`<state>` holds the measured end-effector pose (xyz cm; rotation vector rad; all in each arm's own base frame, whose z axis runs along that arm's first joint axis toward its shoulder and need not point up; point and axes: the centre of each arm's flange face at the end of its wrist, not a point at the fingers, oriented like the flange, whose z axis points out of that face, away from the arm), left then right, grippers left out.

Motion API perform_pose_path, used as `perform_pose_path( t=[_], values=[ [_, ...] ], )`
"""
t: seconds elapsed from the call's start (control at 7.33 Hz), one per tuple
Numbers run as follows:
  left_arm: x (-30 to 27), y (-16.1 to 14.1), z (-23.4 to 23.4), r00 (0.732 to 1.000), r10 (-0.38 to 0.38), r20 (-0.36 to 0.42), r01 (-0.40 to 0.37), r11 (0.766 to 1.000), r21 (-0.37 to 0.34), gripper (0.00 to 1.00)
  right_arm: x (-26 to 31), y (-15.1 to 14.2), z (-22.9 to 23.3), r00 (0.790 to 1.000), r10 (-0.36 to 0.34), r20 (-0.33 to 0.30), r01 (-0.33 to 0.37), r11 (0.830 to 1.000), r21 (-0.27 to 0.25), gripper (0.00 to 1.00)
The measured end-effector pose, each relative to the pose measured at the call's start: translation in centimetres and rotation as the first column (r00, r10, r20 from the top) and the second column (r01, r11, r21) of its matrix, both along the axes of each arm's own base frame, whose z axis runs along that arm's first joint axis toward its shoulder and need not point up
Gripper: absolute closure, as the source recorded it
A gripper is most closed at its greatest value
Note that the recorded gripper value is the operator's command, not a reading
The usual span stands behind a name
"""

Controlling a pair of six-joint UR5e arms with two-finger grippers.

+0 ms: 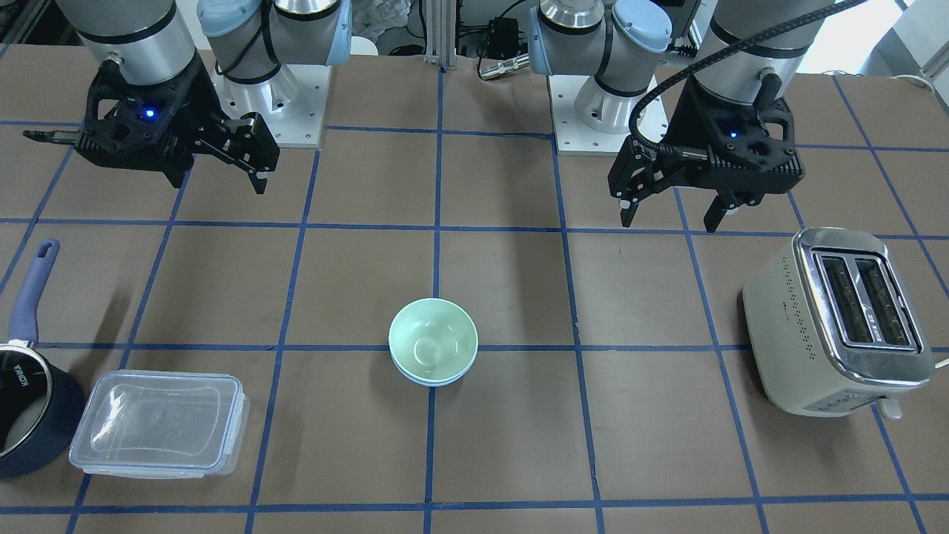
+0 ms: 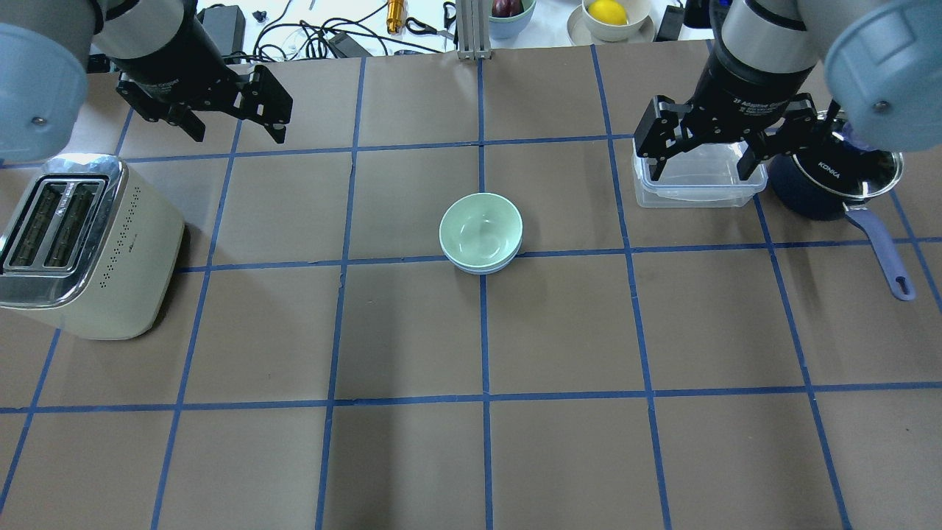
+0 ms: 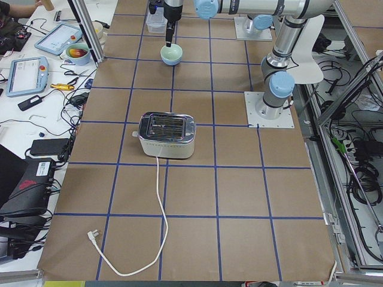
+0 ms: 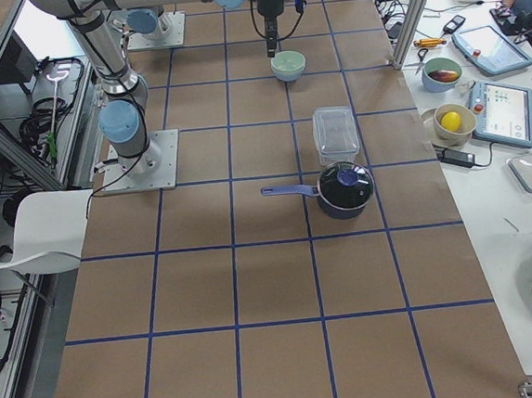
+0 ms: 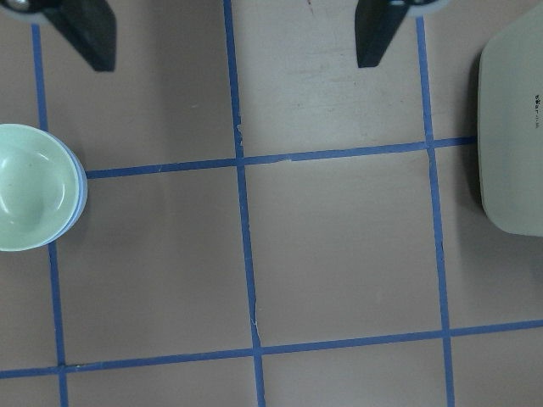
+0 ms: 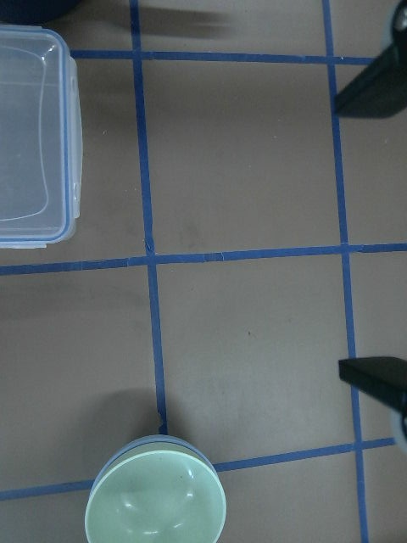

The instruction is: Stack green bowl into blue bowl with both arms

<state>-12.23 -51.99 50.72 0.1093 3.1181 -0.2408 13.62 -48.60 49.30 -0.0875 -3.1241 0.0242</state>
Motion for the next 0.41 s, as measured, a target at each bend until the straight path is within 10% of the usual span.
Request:
perform_pose_path(
  t=[0.41],
  values=[
    [0.0, 0.0, 0.0, 1.0, 0.01, -0.003, -0.01, 1.0, 0.002, 0.0, 0.2, -1.4, 1.4, 1.0, -0.002, 0.003, 0.002, 0.999, -0.038, 0.0]
  ],
)
